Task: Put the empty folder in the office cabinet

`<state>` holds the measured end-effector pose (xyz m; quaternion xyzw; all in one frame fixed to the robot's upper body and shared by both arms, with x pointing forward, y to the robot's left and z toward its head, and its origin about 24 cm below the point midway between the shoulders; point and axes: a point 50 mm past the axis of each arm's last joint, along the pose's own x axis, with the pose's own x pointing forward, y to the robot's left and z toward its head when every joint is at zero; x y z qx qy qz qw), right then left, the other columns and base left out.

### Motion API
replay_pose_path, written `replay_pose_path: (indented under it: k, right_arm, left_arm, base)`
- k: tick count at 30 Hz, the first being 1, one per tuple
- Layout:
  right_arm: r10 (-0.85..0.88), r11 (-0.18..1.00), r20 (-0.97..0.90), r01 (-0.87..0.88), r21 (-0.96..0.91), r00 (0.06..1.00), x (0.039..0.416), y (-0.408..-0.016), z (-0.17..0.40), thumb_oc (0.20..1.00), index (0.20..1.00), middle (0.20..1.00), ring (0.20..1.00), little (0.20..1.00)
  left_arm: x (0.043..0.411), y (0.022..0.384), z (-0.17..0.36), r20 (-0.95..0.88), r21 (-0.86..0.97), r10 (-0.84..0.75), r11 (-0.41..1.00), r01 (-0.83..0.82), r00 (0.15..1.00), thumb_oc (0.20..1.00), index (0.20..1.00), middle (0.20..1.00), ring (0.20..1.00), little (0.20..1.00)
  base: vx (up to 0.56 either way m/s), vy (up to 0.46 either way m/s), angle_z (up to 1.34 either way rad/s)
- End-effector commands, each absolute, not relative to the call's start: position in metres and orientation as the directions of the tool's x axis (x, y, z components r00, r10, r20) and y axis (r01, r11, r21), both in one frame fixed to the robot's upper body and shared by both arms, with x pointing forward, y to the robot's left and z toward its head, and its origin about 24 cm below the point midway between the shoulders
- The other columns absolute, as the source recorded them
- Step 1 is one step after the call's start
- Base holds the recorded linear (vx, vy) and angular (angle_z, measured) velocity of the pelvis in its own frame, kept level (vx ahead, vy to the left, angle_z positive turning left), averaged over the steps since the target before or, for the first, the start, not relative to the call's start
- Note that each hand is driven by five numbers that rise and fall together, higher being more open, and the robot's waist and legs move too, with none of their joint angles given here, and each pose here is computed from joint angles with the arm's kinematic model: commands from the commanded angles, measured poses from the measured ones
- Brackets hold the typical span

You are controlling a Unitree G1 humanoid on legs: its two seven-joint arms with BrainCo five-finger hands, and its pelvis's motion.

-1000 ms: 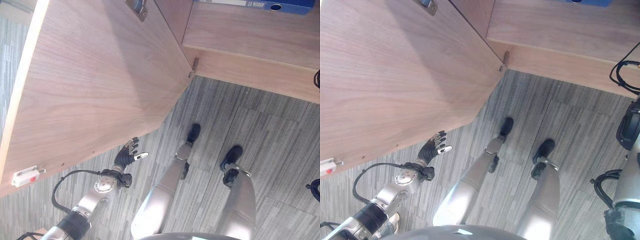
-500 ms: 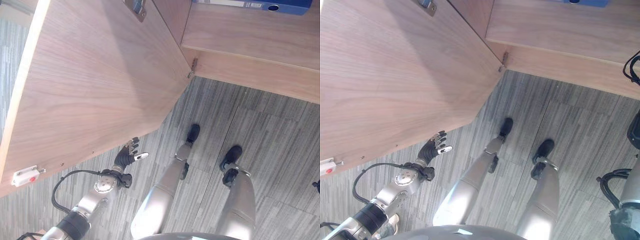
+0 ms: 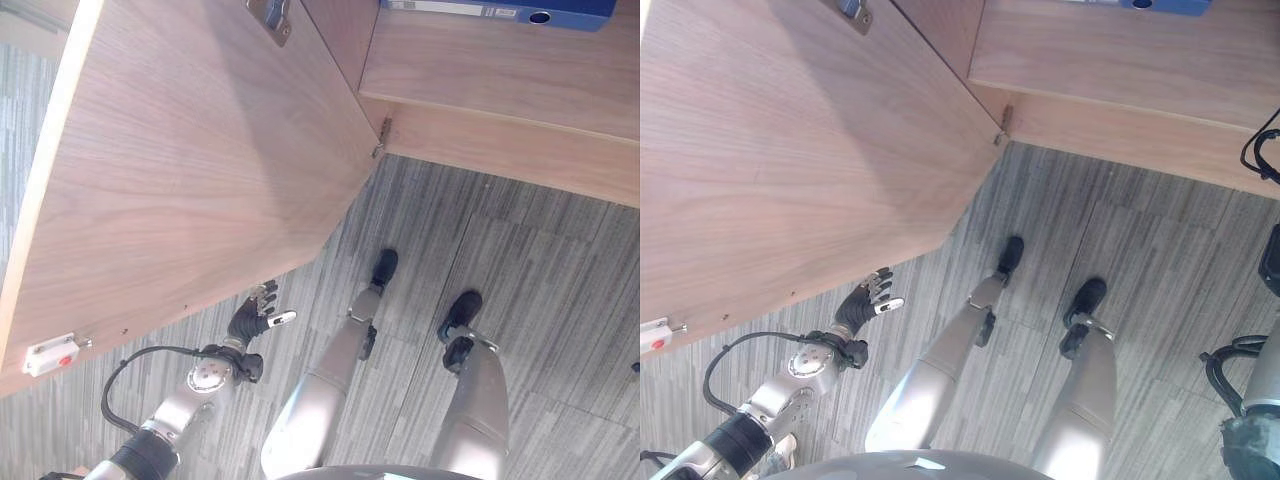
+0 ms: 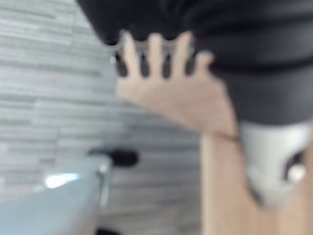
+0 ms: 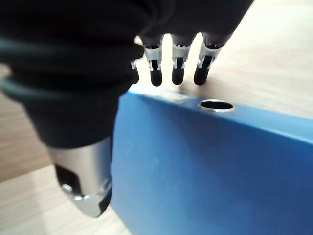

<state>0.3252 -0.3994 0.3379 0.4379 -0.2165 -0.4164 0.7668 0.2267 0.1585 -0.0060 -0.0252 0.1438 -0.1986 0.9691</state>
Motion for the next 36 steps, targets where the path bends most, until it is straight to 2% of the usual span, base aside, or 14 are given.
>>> replay_pose_path:
  k: [1, 4, 5, 6, 28, 31, 35, 36]
  right_arm:
    - [-0.894, 0.295, 0.019, 0.557, 0.776, 0.447, 0.298, -0.424, 0.349, 1.0, 1.0, 1.0, 1.0, 1.0]
    - [-0.887, 0.306, 0.002, 0.584, 0.752, 0.462, 0.303, -0.421, 0.344, 1.0, 1.0, 1.0, 1.0, 1.0]
    - [-0.884, 0.31, -0.001, 0.587, 0.748, 0.468, 0.305, -0.42, 0.343, 0.555, 0.555, 0.555, 0.555, 0.555]
    - [-0.883, 0.307, -0.008, 0.59, 0.747, 0.469, 0.306, -0.42, 0.341, 0.2, 0.2, 0.2, 0.2, 0.2]
    - [-0.872, 0.293, -0.057, 0.612, 0.735, 0.486, 0.318, -0.408, 0.331, 0.2, 0.2, 0.2, 0.2, 0.2]
    - [-0.857, 0.34, -0.013, 0.584, 0.737, 0.515, 0.324, -0.4, 0.339, 0.2, 0.2, 0.2, 0.2, 0.2]
    - [-0.801, 0.501, 0.108, 0.562, 0.658, 0.588, 0.335, -0.385, 0.35, 0.2, 0.2, 0.2, 0.2, 0.2]
    - [-0.801, 0.503, 0.11, 0.562, 0.657, 0.589, 0.335, -0.385, 0.35, 0.2, 0.2, 0.2, 0.2, 0.2]
  left_arm:
    - [0.212, 0.183, -0.01, -0.305, -0.039, -0.323, 0.944, 0.327, 0.896, 1.0, 1.0, 1.0, 1.0, 1.0]
    - [0.211, 0.183, -0.01, -0.311, -0.029, -0.323, 0.943, 0.331, 0.894, 1.0, 1.0, 1.0, 1.0, 1.0]
    - [0.21, 0.183, -0.011, -0.311, -0.029, -0.325, 0.943, 0.333, 0.893, 1.0, 1.0, 1.0, 1.0, 1.0]
    - [0.21, 0.183, -0.01, -0.311, -0.025, -0.323, 0.943, 0.332, 0.894, 1.0, 1.0, 1.0, 1.0, 1.0]
    - [0.214, 0.179, -0.005, -0.283, -0.019, -0.311, 0.947, 0.319, 0.907, 1.0, 1.0, 1.0, 1.0, 1.0]
    - [0.215, 0.179, -0.005, -0.281, -0.021, -0.313, 0.947, 0.32, 0.907, 1.0, 1.0, 1.0, 1.0, 1.0]
    - [0.215, 0.18, -0.005, -0.276, -0.033, -0.322, 0.945, 0.326, 0.905, 1.0, 1.0, 1.0, 1.0, 1.0]
    - [0.215, 0.179, -0.005, -0.276, -0.036, -0.323, 0.945, 0.326, 0.905, 1.0, 1.0, 1.0, 1.0, 1.0]
  base:
    - [0.0, 0.0, 0.0]
    - [0.0, 0.0, 0.0]
    - [0.0, 0.011, -0.03]
    - [0.01, -0.003, -0.03]
    - [0.0, -0.001, -0.01]
    - [0.0, 0.0, 0.0]
    - [0.0, 0.0, 0.0]
    - [0.0, 0.0, 0.0]
